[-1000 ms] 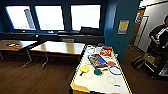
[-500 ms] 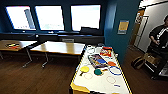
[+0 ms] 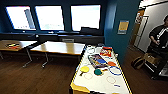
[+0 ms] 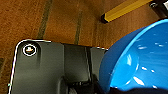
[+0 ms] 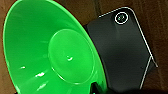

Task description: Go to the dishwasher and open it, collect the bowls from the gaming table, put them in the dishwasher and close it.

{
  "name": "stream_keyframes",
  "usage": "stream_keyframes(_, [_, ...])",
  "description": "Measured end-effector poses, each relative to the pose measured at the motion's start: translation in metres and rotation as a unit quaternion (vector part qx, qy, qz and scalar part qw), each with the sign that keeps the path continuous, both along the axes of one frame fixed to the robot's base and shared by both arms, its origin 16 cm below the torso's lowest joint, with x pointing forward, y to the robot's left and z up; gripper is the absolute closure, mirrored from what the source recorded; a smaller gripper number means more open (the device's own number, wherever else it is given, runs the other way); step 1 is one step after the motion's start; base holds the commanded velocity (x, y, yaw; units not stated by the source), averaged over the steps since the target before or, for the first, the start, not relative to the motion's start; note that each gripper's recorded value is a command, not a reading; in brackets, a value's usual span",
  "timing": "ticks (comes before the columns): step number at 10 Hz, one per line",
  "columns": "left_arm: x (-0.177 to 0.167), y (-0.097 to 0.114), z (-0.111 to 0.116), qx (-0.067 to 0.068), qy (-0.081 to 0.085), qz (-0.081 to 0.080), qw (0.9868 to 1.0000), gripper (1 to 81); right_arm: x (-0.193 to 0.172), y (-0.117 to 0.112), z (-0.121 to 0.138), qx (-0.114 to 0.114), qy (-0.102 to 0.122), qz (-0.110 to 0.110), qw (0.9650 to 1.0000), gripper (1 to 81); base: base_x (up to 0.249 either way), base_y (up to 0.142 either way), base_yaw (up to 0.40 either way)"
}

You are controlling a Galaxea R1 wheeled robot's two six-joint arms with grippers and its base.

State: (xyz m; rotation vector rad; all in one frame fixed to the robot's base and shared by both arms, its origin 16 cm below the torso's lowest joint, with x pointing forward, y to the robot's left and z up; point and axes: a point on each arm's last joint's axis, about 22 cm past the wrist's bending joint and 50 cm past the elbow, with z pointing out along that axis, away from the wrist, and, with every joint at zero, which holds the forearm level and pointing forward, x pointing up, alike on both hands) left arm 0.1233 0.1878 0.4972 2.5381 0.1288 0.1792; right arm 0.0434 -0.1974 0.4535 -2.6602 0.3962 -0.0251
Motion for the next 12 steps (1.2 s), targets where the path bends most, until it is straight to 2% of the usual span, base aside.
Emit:
stream_keyframes(2, [0.005,-0.002,-0.003,-0.001,-0.009,0.006,0.9999,81.1,0.004,-0.004,-0.001,-0.003,-0.002,0.001,1.0,81.1,-0.066,0.0,0.0])
stream_keyframes(3, [0.004,-0.001,-0.003,-0.001,-0.01,0.006,0.9999,81.1,0.006,-0.005,-0.001,-0.005,-0.004,0.001,1.0,81.1,-0.078,0.0,0.0])
stream_keyframes(5, [-0.013,0.001,-0.006,0.003,0.0,0.005,1.0,81.1,-0.005,-0.003,-0.003,-0.007,0.002,0.001,1.0,81.1,-0.08,0.0,0.0])
stream_keyframes(8, [-0.009,-0.005,-0.007,0.001,-0.005,0.004,1.0,81.1,-0.005,-0.004,-0.01,-0.02,-0.001,0.007,0.9998,81.1,-0.08,0.0,0.0])
stream_keyframes(10, [-0.019,0.004,-0.013,0.013,-0.004,0.001,0.9999,81.1,-0.008,-0.007,-0.017,-0.035,-0.002,0.011,0.9993,81.1,-0.08,0.0,0.0])
stream_keyframes(12, [-0.023,0.007,-0.016,0.016,-0.009,0.002,0.9998,81.1,-0.011,-0.009,-0.023,-0.049,-0.002,0.017,0.9987,81.1,-0.079,0.0,0.0])
